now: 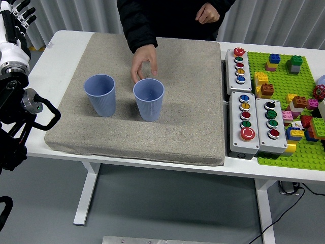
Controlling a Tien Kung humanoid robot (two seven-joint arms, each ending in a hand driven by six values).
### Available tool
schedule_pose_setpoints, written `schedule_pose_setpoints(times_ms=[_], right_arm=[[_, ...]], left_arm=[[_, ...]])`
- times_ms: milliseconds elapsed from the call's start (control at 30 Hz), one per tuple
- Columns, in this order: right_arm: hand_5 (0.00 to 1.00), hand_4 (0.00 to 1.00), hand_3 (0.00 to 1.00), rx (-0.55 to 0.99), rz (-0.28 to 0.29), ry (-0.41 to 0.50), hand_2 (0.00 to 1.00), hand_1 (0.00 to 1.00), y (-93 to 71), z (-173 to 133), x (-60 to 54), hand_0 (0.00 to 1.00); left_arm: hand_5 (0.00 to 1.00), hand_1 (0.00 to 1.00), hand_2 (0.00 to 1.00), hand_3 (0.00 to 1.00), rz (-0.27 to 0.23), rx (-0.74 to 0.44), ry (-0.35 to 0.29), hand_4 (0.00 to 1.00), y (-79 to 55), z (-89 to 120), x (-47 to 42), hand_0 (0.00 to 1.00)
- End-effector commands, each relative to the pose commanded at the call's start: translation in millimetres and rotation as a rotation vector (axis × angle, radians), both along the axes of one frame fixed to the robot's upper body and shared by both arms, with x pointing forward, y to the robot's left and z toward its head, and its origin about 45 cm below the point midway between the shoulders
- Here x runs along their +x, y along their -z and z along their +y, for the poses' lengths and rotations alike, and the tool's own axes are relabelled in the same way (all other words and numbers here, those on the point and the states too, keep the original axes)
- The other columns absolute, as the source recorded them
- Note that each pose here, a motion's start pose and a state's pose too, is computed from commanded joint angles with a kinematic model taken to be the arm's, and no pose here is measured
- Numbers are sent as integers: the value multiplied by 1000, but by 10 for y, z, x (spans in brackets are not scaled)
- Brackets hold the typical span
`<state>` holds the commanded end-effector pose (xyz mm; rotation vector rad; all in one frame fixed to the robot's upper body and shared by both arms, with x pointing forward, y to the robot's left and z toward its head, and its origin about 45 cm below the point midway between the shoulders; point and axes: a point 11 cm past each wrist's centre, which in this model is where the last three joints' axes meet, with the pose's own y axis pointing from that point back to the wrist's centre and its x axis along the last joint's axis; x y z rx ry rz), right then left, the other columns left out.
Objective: Pick cup pour cup place
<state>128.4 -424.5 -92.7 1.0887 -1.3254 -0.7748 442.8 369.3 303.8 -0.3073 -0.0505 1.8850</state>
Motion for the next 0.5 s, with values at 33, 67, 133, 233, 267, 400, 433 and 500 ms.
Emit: schedule_pose_setpoints(times_ms=[33,67,133,233,267,400,433,500], right_arm=[[2,2,581,0,-1,0,573,657,0,1,3,688],[2,2,581,0,-1,1,573,657,0,4,5,688],[2,2,581,0,-1,-1,573,657,0,5,7,688],[2,2,582,0,1,-2,574,657,1,8,7,688],[2,2,582,0,1,-2,574,657,1,8,6,688],[2,2,582,-1,-1,-4,574,656,-3,5,16,688],[2,2,582,-1,-2,-3,574,656,-4,5,18,688],[2,2,582,-1,-4,-2,574,656,-6,4,25,688]], left_arm=[[998,722,789,817,0,1,-1,844,0,3,-1,711],[998,722,789,817,-3,2,-4,844,-5,7,-3,711],[998,722,789,817,-6,7,-8,844,-18,18,-7,711],[998,723,788,819,-11,15,-12,842,-46,28,-11,714],[998,723,788,819,-11,16,-12,842,-50,30,-12,714],[998,727,785,823,-19,13,-23,840,-70,63,-20,716],[998,727,785,823,-19,13,-24,840,-73,65,-20,716],[998,727,785,823,-20,19,-26,840,-79,67,-21,716]])
